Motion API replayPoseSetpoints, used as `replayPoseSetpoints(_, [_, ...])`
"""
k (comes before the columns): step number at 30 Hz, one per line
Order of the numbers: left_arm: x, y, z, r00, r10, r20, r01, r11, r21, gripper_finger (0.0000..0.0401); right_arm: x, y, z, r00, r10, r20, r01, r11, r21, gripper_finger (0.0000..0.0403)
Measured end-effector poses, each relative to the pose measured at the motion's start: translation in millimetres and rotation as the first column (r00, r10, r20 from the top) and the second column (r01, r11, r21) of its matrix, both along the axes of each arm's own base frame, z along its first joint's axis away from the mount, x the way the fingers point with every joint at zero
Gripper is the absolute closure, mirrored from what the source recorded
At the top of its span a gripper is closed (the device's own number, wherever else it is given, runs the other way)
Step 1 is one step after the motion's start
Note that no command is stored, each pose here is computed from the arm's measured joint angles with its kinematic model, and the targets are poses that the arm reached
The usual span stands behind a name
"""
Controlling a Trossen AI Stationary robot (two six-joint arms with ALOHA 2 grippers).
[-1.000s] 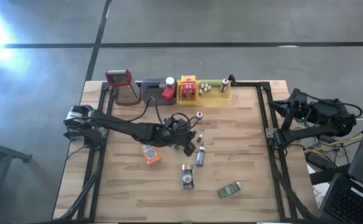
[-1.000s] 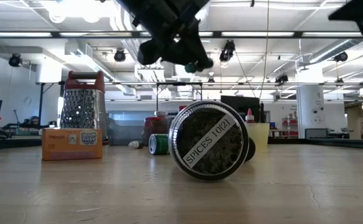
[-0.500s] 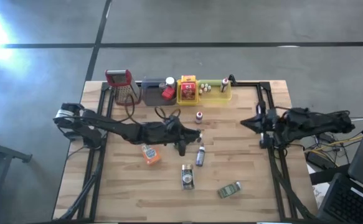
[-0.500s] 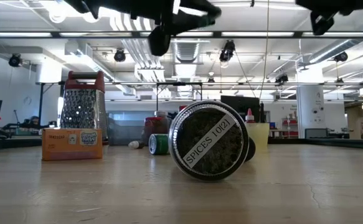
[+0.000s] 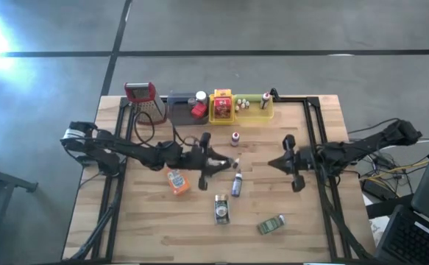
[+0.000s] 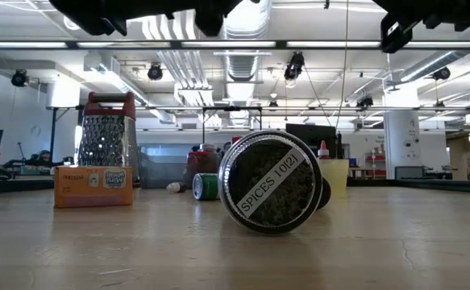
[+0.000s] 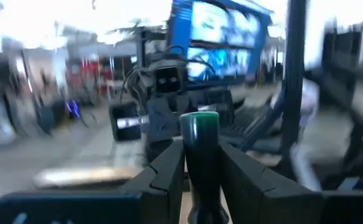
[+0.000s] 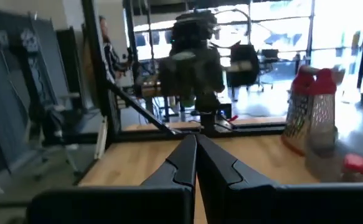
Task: Pick & Place Kitchen Items
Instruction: Put the green food coloring bottle into the light yellow bin
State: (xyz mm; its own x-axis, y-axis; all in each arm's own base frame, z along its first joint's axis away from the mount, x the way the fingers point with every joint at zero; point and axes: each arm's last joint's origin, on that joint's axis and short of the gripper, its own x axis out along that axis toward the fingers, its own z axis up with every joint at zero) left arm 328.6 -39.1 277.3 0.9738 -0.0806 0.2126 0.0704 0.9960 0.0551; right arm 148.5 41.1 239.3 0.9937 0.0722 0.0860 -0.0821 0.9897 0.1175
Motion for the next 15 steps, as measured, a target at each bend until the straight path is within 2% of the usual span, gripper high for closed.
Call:
replayPoseSetpoints(2, [0.7, -0.8, 0.1, 0.999, 0.032, 0.007, -0.032, 0.984, 0.174, 0.0303, 3.2, 0.6, -0.8, 1.000, -0.001, -0.020, 0.002, 0.998, 0.061, 0.0394])
replayPoseSetpoints(3, [1.1, -0.9, 0.2, 0.999, 0.049, 0.013, -0.050, 0.964, 0.262, 0.0303, 4.9, 0.5, 0.3, 0.999, -0.006, -0.033, 0.009, 0.996, 0.093, 0.0394])
replayPoseSetpoints(6, [1.5, -1.0, 0.1, 0.995, 0.086, 0.044, -0.096, 0.867, 0.488, 0.0303, 8.4, -0.9, 12.0, 1.000, -0.020, -0.020, 0.024, 0.977, 0.213, 0.0394])
replayPoseSetpoints(10, [1.1, -5.5, -0.5, 0.990, 0.097, 0.099, -0.138, 0.674, 0.726, 0.0303, 10.4, -3.1, 31.1, 1.000, -0.023, -0.013, 0.026, 0.941, 0.339, 0.0394])
replayPoseSetpoints(13, [1.9, -9.3, -2.0, 0.989, 0.098, 0.107, -0.143, 0.522, 0.841, 0.0303, 10.4, -5.1, 43.2, 0.998, -0.027, -0.050, 0.044, 0.916, 0.398, 0.0394])
replayPoseSetpoints(15, [3.6, -10.6, -1.7, 0.987, 0.119, 0.106, -0.145, 0.399, 0.905, 0.0304, 10.6, -6.3, 48.2, 0.997, -0.029, -0.074, 0.059, 0.897, 0.438, 0.0394])
